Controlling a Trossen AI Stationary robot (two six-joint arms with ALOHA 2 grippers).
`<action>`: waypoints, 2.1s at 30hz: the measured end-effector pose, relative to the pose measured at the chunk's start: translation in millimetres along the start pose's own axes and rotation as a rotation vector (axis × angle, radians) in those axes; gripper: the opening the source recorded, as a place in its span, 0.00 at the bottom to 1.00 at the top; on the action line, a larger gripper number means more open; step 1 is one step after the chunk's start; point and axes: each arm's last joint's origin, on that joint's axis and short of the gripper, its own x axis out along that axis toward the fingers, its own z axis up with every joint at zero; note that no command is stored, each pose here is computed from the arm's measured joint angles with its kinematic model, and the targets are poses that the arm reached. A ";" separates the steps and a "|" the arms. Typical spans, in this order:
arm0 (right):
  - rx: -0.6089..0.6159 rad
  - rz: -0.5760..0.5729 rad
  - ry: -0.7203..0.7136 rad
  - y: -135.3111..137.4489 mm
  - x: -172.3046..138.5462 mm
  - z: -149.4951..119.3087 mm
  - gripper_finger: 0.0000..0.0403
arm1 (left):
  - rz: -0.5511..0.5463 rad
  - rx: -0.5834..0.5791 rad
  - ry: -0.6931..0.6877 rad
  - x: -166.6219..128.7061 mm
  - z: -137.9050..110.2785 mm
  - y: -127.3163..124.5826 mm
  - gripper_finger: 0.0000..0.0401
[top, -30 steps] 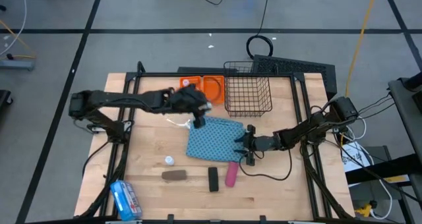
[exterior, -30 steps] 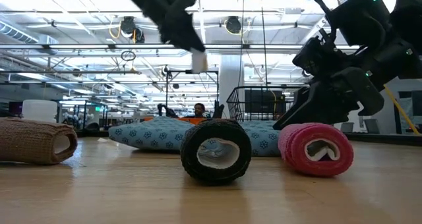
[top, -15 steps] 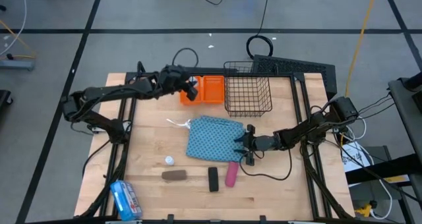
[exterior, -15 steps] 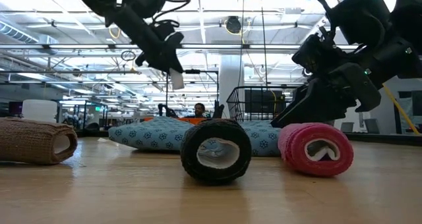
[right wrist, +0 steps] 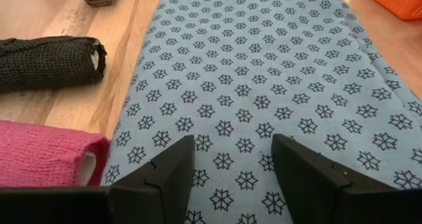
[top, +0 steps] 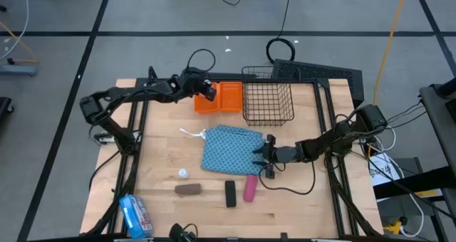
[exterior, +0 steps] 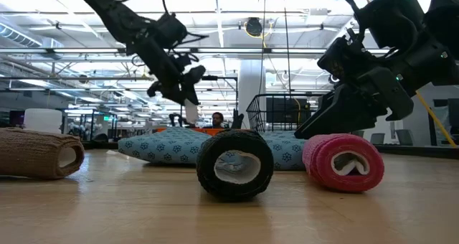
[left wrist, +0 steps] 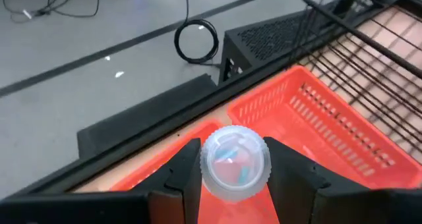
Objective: Pick & Place Medicine items
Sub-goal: Put the right transparent pill bottle into the left orange basket, then put the pink bandage into the right orange basket
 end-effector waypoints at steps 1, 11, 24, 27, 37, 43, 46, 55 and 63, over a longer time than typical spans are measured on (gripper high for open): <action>0.003 0.000 0.000 0.0 0.0 0.0 0.47 | 0.003 -0.009 0.004 4.0 -1.7 0.4 0.34; 0.006 0.000 -0.003 -0.1 0.0 0.3 0.47 | 0.051 -0.041 0.068 35.2 -23.8 1.3 0.34; 0.006 0.000 -0.004 -0.1 0.1 0.5 0.46 | 0.074 -0.042 0.100 50.2 -36.2 2.0 0.34; 0.007 0.000 -0.006 -0.1 0.1 0.7 0.46 | 0.070 -0.047 0.088 53.3 -36.7 1.5 0.34; 0.007 0.000 -0.006 0.0 0.1 0.8 0.46 | 0.075 -0.055 0.102 57.6 -41.6 0.6 0.34; 0.007 0.000 -0.006 0.0 0.1 0.8 0.45 | 0.073 -0.061 0.100 57.4 -41.2 0.5 0.41; 0.007 0.001 -0.006 0.0 0.1 0.8 0.46 | 0.071 -0.061 0.102 57.4 -41.4 0.4 0.57; 0.007 0.001 -0.006 0.0 0.1 0.8 0.46 | 0.025 -0.043 0.106 54.8 -38.9 -1.0 0.85; 0.007 0.000 -0.006 -0.1 0.1 0.9 0.46 | 0.006 -0.043 0.046 39.7 -23.3 -2.3 0.90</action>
